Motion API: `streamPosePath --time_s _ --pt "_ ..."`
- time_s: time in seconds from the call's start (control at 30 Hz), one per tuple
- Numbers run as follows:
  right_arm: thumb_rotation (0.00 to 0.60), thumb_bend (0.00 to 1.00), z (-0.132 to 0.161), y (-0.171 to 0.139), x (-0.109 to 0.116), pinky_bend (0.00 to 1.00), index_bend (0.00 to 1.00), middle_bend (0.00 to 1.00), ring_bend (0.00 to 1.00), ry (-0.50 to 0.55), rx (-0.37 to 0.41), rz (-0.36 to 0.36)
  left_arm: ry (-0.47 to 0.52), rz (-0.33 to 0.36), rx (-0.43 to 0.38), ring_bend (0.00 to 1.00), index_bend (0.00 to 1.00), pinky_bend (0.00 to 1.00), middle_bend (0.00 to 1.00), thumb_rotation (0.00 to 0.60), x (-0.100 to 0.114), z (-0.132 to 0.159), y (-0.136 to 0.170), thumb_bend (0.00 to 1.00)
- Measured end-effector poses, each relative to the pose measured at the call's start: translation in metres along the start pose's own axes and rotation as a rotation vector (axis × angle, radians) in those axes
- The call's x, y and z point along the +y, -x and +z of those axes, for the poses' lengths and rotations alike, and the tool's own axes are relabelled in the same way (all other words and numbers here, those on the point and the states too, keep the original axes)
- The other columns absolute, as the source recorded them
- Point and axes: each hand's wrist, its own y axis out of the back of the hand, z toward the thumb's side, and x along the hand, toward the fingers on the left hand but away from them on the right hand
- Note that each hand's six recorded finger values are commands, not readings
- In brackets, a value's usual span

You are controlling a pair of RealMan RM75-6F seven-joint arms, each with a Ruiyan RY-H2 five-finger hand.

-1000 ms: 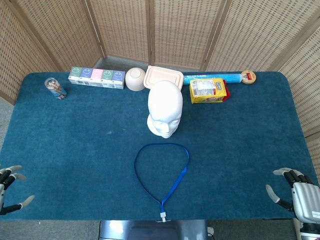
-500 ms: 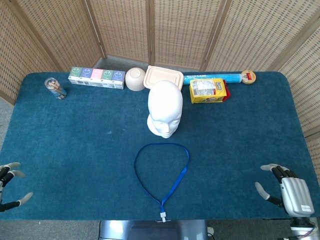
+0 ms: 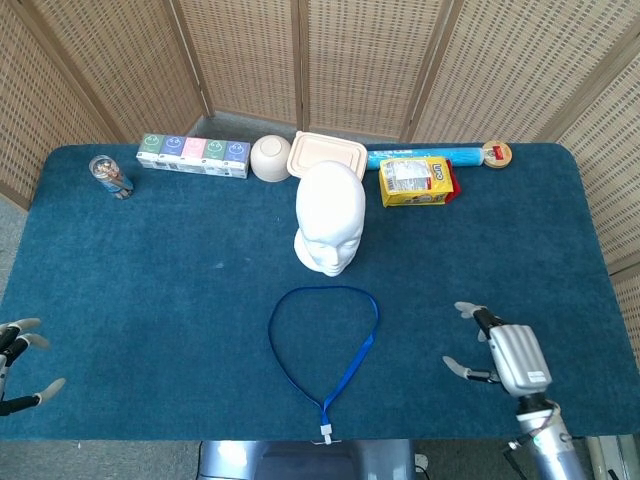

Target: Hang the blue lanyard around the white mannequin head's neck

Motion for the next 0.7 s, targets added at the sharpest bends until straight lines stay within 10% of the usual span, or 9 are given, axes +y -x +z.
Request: streamPosePath --time_s 0.33,0.7 --pt "0.391 0.21 0.028 0.040 -0.027 1.00 0.36 0.84 0.97 -0.043 0.044 0.012 -0.014 0.002 0.003 0.24 0.42 0.09 0.26 0.479 0.001 -0.004 -0.006 0.10" --pt "0.392 0.21 0.048 0.067 -0.050 1.00 0.37 0.92 1.00 -0.054 0.091 0.049 -0.030 0.002 0.013 0.24 0.42 0.09 0.26 0.477 0.003 -0.009 -0.011 0.10"
